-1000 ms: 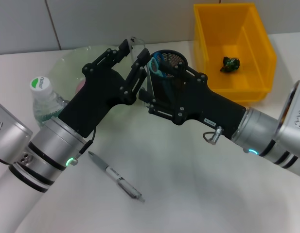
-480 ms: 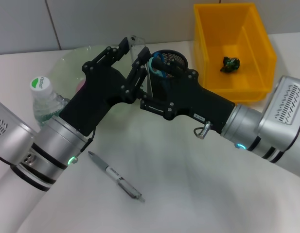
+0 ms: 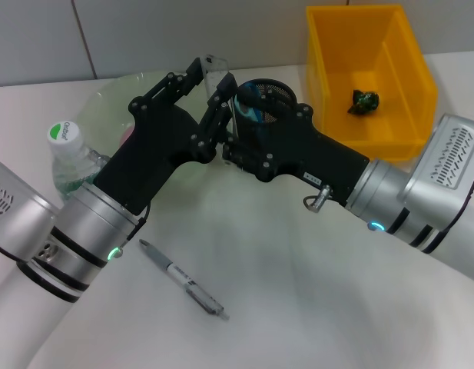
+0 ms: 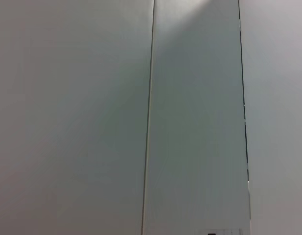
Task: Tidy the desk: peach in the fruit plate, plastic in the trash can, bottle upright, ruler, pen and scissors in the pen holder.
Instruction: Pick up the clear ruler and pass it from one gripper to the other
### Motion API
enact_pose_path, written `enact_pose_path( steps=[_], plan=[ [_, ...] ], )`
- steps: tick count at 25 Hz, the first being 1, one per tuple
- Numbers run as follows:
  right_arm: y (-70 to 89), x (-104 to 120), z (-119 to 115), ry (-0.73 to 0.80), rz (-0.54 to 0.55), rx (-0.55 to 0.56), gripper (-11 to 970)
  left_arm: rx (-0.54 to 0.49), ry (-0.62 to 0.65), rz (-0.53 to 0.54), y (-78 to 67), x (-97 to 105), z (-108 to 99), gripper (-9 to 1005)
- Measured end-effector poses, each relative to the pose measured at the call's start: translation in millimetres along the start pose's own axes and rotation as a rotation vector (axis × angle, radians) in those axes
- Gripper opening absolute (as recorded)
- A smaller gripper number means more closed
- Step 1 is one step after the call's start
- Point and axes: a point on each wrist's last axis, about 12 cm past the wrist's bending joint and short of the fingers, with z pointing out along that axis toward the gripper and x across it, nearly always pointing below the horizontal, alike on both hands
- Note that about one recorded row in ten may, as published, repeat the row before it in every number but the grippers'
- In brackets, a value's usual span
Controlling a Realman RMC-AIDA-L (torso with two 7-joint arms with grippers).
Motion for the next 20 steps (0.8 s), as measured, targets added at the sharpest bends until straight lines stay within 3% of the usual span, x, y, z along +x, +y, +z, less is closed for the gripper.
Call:
enact_pose_path(
  steps=[1, 13, 18, 20],
  plan=[
    [0.7, 0.2, 0.1, 0.0, 0.002, -0.002, 650, 0.0, 0.0, 0.0, 0.0, 0.0, 0.0, 396],
    [1.1, -0.9, 2.7, -0.001, -0.001, -0.013, 436, 0.009, 0.002, 0.006, -0.2, 0.1, 0.3, 397],
    [0.7, -1.6, 4.4, -0.002, -0.004, -0.016, 193, 0.011, 0.002, 0.007, -0.1, 0.0, 0.8, 397],
    [0.7, -1.7, 4.7, -0.002, -0.004, -0.017, 173, 0.011, 0.003, 0.007, -0.1, 0.0, 0.8, 397]
  ],
)
